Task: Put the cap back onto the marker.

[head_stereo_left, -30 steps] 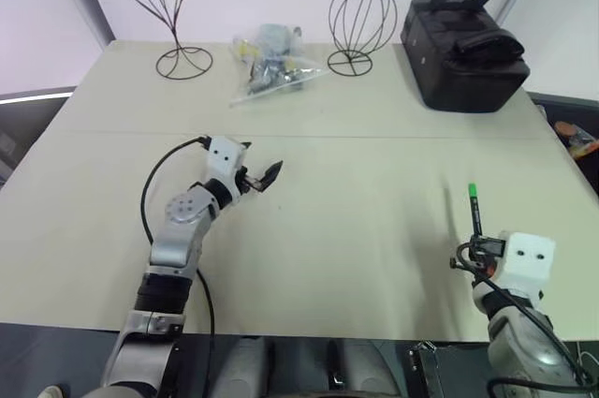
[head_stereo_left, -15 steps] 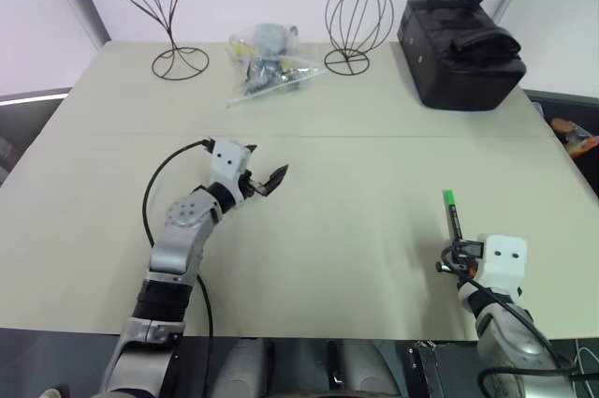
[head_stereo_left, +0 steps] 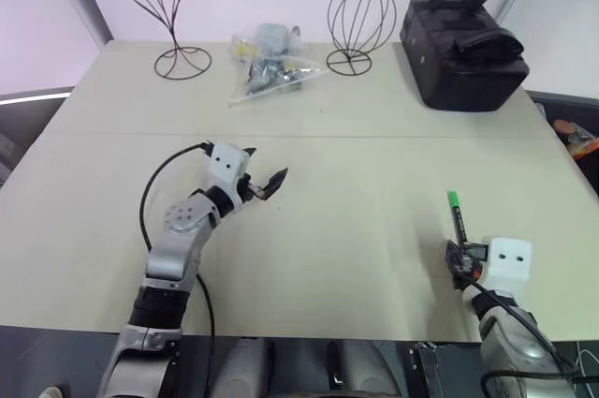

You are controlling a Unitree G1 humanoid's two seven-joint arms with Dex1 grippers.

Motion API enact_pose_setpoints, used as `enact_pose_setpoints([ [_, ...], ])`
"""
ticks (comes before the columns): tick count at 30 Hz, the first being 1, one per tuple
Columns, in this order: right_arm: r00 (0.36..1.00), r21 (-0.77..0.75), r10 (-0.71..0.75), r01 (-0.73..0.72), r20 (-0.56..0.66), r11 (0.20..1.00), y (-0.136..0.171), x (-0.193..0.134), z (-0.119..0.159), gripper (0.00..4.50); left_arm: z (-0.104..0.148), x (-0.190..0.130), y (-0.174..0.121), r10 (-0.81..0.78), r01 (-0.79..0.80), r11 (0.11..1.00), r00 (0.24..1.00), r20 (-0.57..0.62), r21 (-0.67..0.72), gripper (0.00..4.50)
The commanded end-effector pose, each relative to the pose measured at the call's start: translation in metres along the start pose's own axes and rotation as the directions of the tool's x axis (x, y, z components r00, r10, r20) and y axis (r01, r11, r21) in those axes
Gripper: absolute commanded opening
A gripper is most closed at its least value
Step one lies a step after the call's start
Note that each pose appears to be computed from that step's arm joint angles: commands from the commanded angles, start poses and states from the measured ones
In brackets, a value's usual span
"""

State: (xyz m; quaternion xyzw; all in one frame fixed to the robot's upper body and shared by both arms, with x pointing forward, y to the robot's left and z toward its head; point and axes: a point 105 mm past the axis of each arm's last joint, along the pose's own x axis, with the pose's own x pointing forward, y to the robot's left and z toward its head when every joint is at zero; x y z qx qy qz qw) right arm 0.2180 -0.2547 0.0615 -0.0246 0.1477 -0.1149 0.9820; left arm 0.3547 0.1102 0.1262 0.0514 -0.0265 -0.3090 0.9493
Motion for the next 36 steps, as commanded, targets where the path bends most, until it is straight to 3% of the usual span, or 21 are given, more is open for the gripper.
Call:
enact_pose_setpoints([
  [1,0.998,-0.033,-0.019,0.021,0.060,0.999,-0.008,-0.010,0.019,3.25,0.009,0.000,-0.002,-0.021,0.020,1.000,0.999,0.040,0.017,4.50],
  [5,0.994,-0.074,0.039,-0.031,0.104,0.997,-0.001,-0.030,0.043,3.25,0.006,-0.001,-0.001,-0.043,0.042,0.999,0.998,0.042,0.017,4.50],
  [8,0.975,-0.113,0.173,-0.158,0.140,0.981,0.019,-0.049,0.061,3.25,0.004,-0.002,0.002,-0.064,0.063,0.998,0.997,0.048,0.023,4.50],
  [11,0.929,-0.174,0.340,-0.314,0.145,0.933,0.040,-0.062,0.064,3.25,0.007,0.000,0.006,-0.080,0.078,0.997,0.994,0.068,0.024,4.50],
  [16,0.876,-0.243,0.469,-0.434,0.112,0.868,0.056,-0.079,0.059,3.25,0.011,0.003,0.007,-0.094,0.093,0.995,0.992,0.083,0.024,4.50],
  [36,0.871,-0.246,0.490,-0.467,0.041,0.850,0.052,-0.094,0.054,3.25,0.015,-0.024,0.003,-0.192,0.188,0.981,0.977,0.091,0.048,4.50],
])
